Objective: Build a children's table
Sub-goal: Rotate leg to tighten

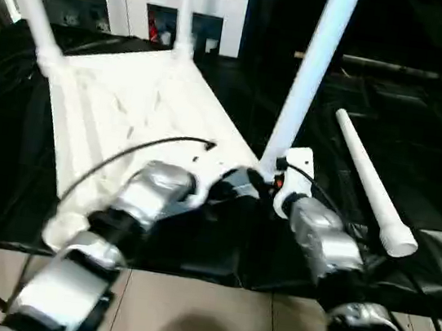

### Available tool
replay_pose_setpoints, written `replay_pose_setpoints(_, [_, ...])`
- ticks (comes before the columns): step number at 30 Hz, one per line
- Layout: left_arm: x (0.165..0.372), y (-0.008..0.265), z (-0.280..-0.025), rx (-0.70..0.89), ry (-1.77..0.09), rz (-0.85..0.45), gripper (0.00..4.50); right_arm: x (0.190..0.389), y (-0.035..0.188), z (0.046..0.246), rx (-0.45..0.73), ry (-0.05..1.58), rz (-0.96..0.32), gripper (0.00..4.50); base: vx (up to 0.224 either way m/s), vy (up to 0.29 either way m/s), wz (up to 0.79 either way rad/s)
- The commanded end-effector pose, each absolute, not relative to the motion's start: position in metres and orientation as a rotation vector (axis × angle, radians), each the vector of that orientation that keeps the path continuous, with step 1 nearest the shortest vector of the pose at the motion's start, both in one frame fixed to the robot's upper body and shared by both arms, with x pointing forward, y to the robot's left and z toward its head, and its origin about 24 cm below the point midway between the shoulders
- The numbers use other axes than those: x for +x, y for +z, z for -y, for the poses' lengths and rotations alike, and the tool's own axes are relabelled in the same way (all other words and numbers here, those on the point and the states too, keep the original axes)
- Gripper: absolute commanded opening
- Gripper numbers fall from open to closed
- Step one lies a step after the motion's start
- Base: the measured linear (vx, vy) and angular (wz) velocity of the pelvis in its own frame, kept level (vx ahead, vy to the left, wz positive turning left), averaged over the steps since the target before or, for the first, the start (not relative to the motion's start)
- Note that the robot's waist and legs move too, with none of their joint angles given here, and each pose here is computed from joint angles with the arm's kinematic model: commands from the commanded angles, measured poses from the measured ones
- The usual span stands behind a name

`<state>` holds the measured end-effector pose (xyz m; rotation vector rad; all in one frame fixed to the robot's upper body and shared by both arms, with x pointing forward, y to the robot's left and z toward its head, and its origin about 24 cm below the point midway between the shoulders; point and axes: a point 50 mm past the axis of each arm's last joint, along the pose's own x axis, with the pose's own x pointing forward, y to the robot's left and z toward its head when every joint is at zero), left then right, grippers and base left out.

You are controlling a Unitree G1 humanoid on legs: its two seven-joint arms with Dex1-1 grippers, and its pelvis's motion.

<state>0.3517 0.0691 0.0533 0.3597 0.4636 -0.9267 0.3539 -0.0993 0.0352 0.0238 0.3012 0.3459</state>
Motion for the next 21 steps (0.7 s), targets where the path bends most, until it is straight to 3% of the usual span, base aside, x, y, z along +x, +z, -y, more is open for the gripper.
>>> replay_pose_setpoints(1, [0.353,0.056,-0.066,0.339,-0.941,-0.427,0.00,0.349,0.028,0.086,0.028,0.419,-0.324,2.77,0.000,0.000,0.00])
replay_pose_setpoints(2, [0.353,0.056,-0.071,0.345,-0.942,-0.427,0.00,0.352,0.033,0.089,0.044,0.419,-0.292,3.33,0.000,0.000,0.00])
replay_pose_setpoints(8, [0.350,0.055,-0.086,0.362,-0.997,-0.428,0.00,0.354,0.042,0.106,-0.032,0.506,-0.262,3.91,0.000,0.000,0.00])
replay_pose_setpoints(15, [0.343,0.058,-0.111,0.378,-1.116,-0.423,0.00,0.338,0.055,0.135,-0.181,0.842,-0.261,3.91,0.000,0.000,0.00])
replay_pose_setpoints(21, [0.329,0.065,-0.114,0.355,-1.300,-0.413,0.00,0.327,0.057,0.141,-0.210,0.972,-0.284,3.91,0.000,0.000,0.00])
